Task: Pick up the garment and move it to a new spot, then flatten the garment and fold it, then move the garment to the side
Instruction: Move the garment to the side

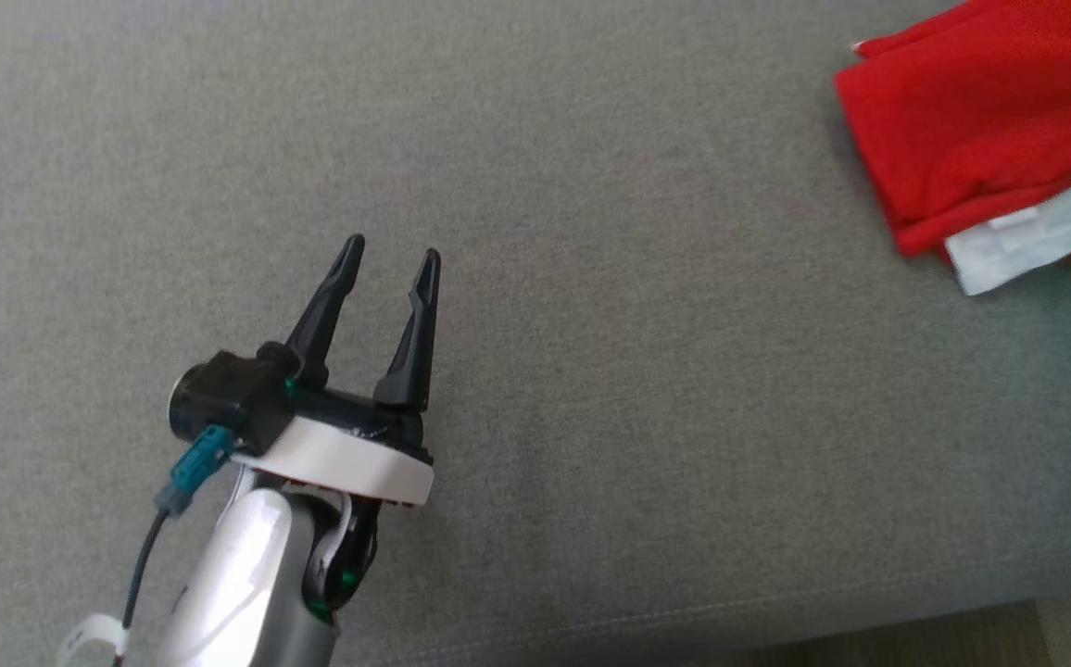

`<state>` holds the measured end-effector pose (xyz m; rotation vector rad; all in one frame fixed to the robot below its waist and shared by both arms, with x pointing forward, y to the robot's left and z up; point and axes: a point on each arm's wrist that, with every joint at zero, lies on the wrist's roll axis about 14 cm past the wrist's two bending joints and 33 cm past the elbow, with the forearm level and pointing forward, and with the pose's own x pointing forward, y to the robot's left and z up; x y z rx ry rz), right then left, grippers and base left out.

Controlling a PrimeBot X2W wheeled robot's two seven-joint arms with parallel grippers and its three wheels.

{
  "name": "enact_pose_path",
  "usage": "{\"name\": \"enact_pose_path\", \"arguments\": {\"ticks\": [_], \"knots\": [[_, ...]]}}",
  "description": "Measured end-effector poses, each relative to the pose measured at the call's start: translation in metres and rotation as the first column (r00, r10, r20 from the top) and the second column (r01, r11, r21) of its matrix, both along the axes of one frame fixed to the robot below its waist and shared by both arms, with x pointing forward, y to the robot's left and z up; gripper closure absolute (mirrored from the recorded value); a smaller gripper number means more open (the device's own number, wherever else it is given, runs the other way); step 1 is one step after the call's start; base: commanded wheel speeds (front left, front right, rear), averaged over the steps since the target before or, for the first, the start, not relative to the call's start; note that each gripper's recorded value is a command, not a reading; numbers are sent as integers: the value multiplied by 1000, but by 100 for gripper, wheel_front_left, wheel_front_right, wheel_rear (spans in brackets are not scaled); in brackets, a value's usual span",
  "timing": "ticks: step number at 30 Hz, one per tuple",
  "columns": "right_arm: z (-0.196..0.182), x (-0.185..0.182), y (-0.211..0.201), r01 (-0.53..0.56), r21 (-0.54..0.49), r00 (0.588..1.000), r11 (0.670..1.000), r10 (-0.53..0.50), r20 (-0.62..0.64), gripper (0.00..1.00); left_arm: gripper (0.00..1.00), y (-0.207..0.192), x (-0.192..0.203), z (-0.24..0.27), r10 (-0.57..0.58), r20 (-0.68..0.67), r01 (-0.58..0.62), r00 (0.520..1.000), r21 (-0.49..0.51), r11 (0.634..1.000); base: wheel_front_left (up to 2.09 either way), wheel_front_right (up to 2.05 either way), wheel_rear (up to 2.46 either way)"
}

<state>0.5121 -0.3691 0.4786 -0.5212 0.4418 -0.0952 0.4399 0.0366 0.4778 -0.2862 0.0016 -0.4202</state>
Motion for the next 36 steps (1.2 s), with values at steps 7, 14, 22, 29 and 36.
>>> {"name": "enact_pose_path", "arguments": {"ticks": [7,14,22,29,36], "knots": [[-30,-3,-24,95,-28,990,995,-98,-103,100,0,4,6,-16,8,-35,-7,999,6,1000,0,0,0],[-40,-8,-30,149,-23,980,989,-151,-126,0,0,4,10,-18,6,-34,-6,999,8,1000,0,0,0],[-18,-4,-17,127,-10,991,992,-127,-51,0,0,4,5,-4,1,-4,-1,1000,10,1000,0,0,0],[11,-4,38,23,108,996,994,-32,83,0,0,14,-14,24,36,46,-36,998,-3,999,0,0,0],[57,-16,129,-198,254,945,947,115,306,0,0,42,-44,45,131,80,-130,988,-15,991,0,0,0]]}}
